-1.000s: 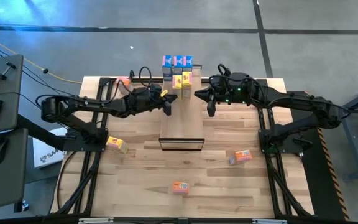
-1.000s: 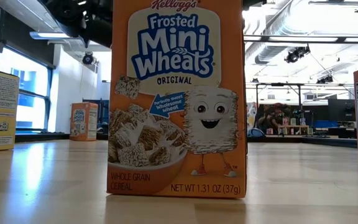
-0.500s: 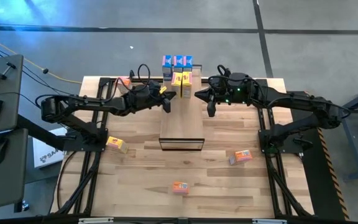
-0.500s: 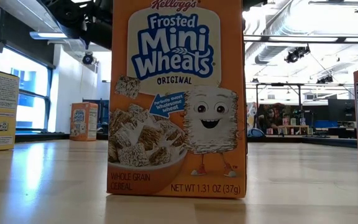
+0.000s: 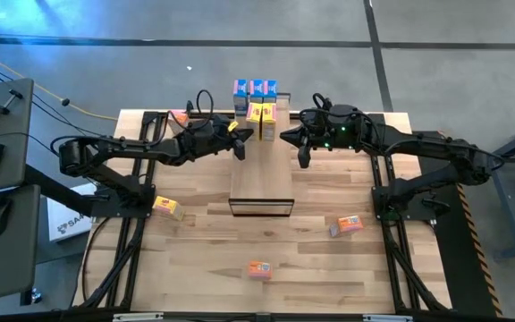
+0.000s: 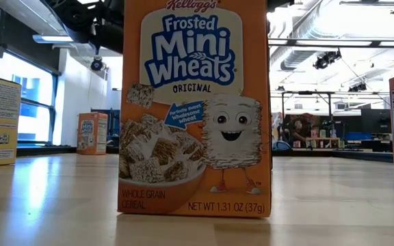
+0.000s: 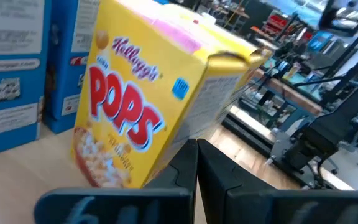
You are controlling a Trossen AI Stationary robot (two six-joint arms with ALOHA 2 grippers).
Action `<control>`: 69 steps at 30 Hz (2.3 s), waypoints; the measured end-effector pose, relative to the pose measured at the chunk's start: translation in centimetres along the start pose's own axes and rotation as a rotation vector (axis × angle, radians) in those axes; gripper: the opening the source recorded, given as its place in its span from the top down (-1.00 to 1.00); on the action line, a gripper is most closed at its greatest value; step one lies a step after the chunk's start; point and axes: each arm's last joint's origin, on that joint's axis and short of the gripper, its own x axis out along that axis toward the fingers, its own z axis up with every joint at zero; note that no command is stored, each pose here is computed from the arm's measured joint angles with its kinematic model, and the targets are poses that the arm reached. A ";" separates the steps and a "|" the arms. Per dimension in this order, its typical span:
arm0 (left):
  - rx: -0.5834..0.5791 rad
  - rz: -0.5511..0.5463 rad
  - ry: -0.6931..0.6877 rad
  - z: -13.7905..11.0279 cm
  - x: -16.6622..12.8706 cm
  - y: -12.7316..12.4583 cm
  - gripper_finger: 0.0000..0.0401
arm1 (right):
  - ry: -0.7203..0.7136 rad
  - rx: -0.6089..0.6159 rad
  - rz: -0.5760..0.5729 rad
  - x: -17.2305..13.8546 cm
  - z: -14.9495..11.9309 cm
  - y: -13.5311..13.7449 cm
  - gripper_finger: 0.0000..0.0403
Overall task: Stack cereal on shelf
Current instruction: Put the right yellow cereal box on the shelf aligned with the yellow cereal box, then put the yellow cereal box on the shelf aligned with the yellow cereal boxes
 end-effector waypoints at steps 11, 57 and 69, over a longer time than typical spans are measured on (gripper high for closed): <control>-0.046 -0.031 -0.023 -0.8 1.2 0.1 1.00 | 0.003 0.004 -0.001 0.0 0.0 0.0 0.93; -0.841 0.459 0.941 4.7 -20.0 -8.9 0.99 | 0.189 -0.086 0.142 -0.3 -1.4 -1.9 0.93; -1.068 0.925 0.908 0.5 -19.7 -11.4 0.24 | 0.208 -0.179 0.243 -0.5 -1.7 -2.1 0.93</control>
